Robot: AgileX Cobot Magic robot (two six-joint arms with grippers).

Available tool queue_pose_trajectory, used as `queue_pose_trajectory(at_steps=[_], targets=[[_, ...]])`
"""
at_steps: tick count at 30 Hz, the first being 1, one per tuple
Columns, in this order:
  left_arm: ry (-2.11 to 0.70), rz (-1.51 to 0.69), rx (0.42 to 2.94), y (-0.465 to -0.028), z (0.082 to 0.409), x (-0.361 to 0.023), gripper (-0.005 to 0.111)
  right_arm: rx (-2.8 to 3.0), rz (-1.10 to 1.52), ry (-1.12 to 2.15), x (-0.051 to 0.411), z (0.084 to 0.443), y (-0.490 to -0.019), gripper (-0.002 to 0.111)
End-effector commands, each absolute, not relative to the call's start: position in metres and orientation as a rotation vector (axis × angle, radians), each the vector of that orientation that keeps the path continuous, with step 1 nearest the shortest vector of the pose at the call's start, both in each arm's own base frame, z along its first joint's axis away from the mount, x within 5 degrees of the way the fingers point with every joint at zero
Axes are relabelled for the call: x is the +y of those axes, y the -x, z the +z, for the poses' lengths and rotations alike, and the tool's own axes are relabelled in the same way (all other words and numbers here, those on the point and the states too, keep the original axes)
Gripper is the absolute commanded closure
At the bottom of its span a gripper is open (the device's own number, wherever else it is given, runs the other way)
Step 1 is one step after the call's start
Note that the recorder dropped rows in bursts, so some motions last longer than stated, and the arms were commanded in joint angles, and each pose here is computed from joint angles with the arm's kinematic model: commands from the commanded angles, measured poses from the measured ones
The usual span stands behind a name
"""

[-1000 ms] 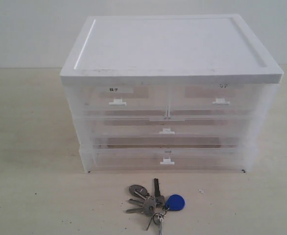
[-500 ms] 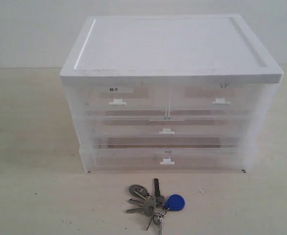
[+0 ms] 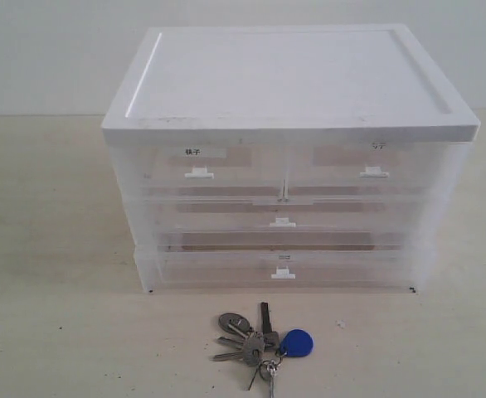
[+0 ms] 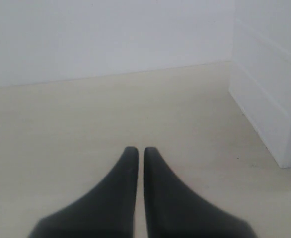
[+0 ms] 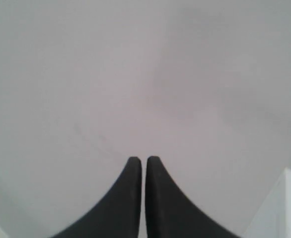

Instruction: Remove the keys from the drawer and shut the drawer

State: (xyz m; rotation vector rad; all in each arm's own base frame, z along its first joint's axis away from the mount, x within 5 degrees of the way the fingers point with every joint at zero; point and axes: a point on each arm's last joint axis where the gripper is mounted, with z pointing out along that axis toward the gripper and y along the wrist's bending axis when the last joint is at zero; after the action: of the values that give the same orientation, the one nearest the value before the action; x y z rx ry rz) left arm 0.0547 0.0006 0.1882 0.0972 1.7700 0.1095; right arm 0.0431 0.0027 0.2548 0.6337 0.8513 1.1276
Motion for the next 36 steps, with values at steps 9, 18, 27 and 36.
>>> queue_pose_trajectory(at_steps=[9, 18, 27, 36], targets=[[-0.095, 0.109, 1.773, -0.055, 0.187, 0.001, 0.102, 1.296, 0.04, -0.176, -0.006, 0.229, -0.054, 0.109], [-0.095, 0.109, 1.773, -0.055, 0.187, 0.001, 0.102, 1.702, -0.215, 0.0, -0.009, 0.194, -0.056, 0.109], [-0.095, 0.109, 1.773, -0.055, 0.187, 0.001, 0.102, 1.792, -0.215, 0.018, -0.008, 0.186, -0.054, 0.109], [-0.095, 0.109, 1.773, -0.055, 0.187, 0.001, 0.102, 1.785, -0.113, 0.158, 0.0, 0.185, -0.054, 0.109]])
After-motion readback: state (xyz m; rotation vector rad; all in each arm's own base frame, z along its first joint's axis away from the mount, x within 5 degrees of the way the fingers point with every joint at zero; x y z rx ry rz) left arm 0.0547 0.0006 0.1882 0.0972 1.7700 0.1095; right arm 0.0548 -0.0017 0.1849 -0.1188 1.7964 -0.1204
